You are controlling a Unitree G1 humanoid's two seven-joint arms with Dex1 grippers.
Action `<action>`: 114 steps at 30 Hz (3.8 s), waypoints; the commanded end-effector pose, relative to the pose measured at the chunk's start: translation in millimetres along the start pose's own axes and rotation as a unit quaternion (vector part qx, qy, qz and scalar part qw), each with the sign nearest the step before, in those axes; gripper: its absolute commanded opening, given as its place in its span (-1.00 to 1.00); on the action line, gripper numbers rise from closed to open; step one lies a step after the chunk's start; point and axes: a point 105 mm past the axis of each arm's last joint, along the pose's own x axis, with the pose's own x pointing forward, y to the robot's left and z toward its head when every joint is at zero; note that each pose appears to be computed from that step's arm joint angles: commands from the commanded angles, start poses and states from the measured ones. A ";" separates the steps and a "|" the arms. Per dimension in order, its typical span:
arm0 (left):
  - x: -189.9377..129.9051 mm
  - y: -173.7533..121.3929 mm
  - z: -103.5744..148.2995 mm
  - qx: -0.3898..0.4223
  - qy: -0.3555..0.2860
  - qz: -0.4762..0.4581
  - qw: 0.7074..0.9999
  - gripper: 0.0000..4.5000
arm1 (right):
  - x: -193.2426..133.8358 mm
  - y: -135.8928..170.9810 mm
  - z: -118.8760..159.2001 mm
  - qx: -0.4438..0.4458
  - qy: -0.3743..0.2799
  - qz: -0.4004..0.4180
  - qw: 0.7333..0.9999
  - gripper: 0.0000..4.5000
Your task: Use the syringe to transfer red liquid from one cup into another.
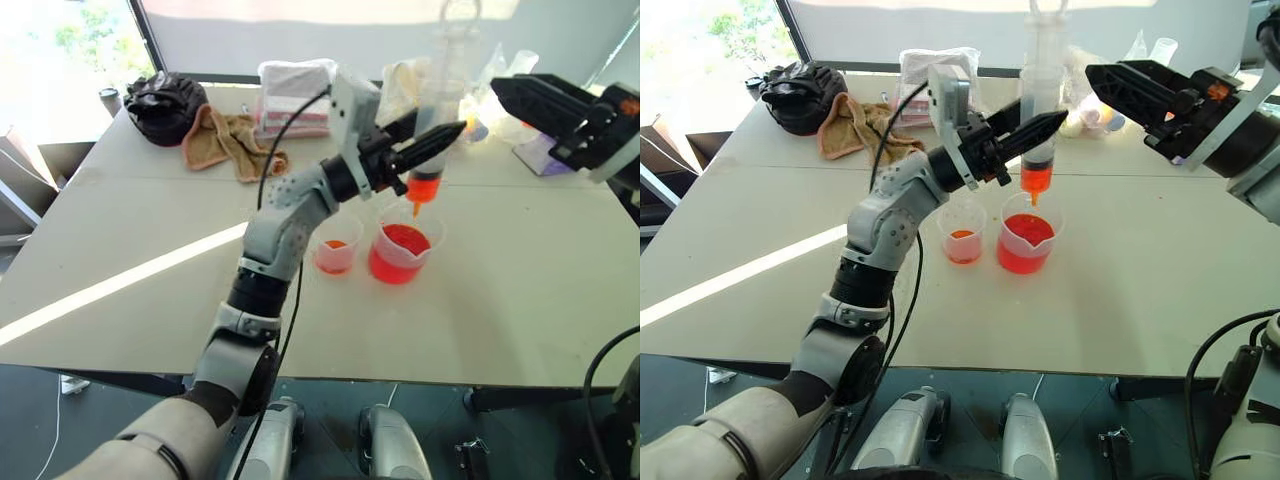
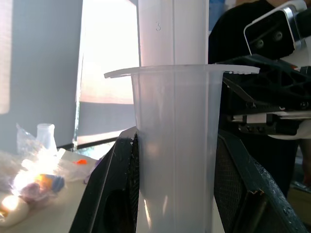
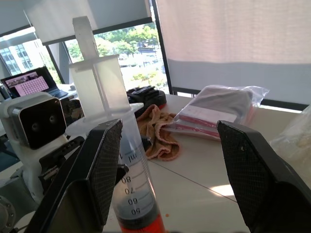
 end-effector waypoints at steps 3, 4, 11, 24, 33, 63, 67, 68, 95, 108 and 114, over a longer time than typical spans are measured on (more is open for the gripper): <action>-16.0 4.6 23.9 0.045 -0.010 0.010 0.999 -0.34 | 5.5 12.9 9.3 -0.014 -0.023 0.025 0.999 0.42; -21.4 7.1 23.2 0.051 -0.004 0.016 0.999 -0.34 | 6.7 13.6 8.9 -0.012 -0.023 0.027 0.999 0.42; -50.7 15.3 0.9 0.054 0.038 0.051 0.997 -0.34 | 16.3 20.9 6.8 0.001 -0.024 0.052 0.998 0.42; -67.3 22.0 -28.4 0.063 0.063 0.085 0.992 -0.34 | 40.6 63.4 -4.4 0.050 -0.007 0.139 0.989 0.42; -69.8 21.4 -35.1 0.066 0.069 0.086 0.992 -0.34 | 59.0 68.3 -9.1 0.051 0.005 0.142 0.989 0.42; -70.9 17.2 -34.2 0.067 0.073 0.090 0.991 -0.34 | 110.0 55.7 -46.3 0.020 0.097 0.121 0.988 -0.98; -71.1 18.9 -31.9 0.070 0.072 0.092 0.991 -0.34 | 105.2 62.7 -59.9 0.017 0.138 0.139 0.980 -0.98; -71.0 19.3 -30.9 0.072 0.072 0.092 0.991 -0.34 | 104.1 63.5 -63.6 0.018 0.147 0.142 0.979 -0.98; -74.1 33.7 -14.8 0.101 0.070 0.106 0.987 -0.34 | 92.4 76.4 -104.5 0.043 0.199 0.174 0.963 -0.98; -82.8 37.9 -10.1 0.109 0.075 0.117 0.984 -0.34 | 93.1 81.5 -112.1 0.044 0.204 0.182 0.961 -0.98; -87.3 37.5 -10.0 0.111 0.078 0.121 0.983 -0.34 | 95.2 79.3 -104.5 0.036 0.194 0.182 0.963 -0.80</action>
